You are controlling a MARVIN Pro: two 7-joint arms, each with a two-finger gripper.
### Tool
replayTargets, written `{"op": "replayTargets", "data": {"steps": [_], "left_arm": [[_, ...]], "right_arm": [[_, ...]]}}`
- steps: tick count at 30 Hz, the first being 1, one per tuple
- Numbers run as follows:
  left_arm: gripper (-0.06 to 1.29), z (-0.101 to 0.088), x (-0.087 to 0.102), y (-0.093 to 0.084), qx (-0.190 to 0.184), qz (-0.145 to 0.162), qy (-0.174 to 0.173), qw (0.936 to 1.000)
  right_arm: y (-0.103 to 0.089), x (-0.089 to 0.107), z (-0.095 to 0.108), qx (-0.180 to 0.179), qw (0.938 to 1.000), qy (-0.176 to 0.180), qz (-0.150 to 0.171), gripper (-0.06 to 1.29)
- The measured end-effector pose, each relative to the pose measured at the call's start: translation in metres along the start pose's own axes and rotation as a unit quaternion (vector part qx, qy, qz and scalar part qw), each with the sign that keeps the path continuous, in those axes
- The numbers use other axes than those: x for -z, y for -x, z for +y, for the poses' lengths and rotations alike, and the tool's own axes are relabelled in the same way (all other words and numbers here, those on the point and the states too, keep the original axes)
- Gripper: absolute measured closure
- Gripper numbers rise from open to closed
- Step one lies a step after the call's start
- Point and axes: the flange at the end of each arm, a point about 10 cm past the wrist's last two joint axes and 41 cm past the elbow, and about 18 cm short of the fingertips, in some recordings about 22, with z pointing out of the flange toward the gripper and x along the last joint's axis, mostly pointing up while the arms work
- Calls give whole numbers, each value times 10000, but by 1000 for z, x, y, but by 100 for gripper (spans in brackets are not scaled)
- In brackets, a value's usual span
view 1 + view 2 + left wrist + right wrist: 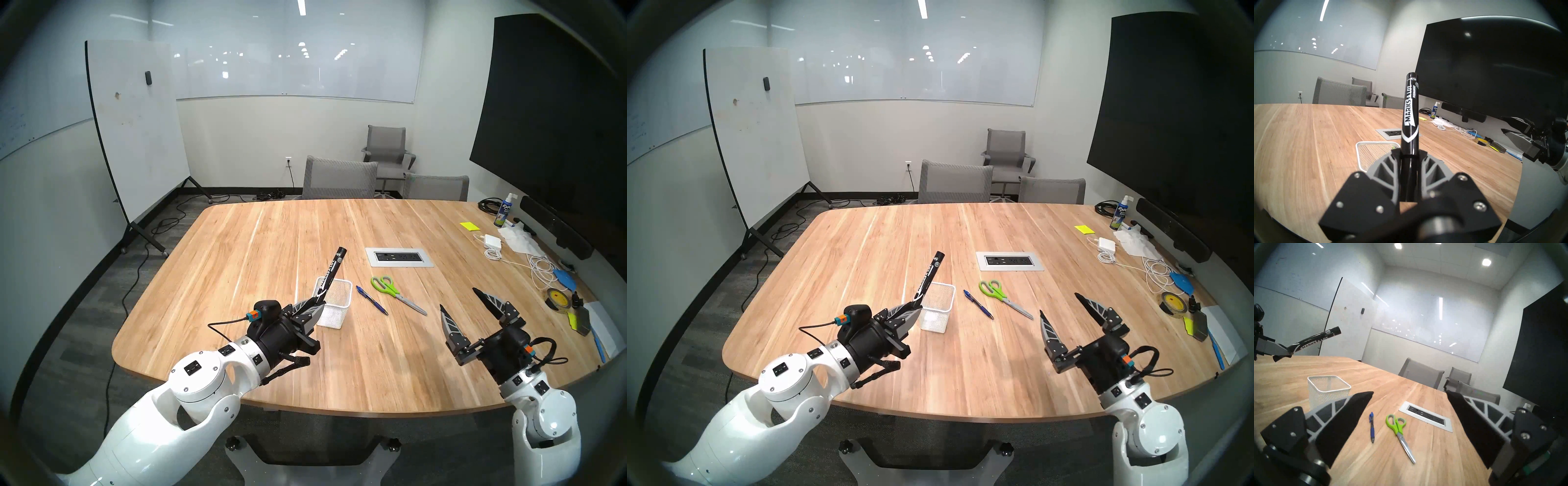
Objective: Place the pen, the marker, and the scissors into the pen holder
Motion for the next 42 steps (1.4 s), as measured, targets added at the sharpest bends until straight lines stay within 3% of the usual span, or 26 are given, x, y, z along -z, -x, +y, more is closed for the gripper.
{"op": "replayTargets", "data": {"steps": [13,25,33,42], "left_arm": [[106,-3,2,-1,-4,8,19,10000],[106,-16,17,3,90,-11,-122,9999],[106,-19,29,4,181,62,-173,9997],[106,-17,35,3,252,130,-173,9994]], "right_arm": [[-14,68,18,196,9996,-117,-170,-2],[-35,119,12,-81,9987,-499,26,-2],[-48,144,9,-416,9952,-823,340,-2],[-50,161,9,-651,9901,-1119,542,-2]]}}
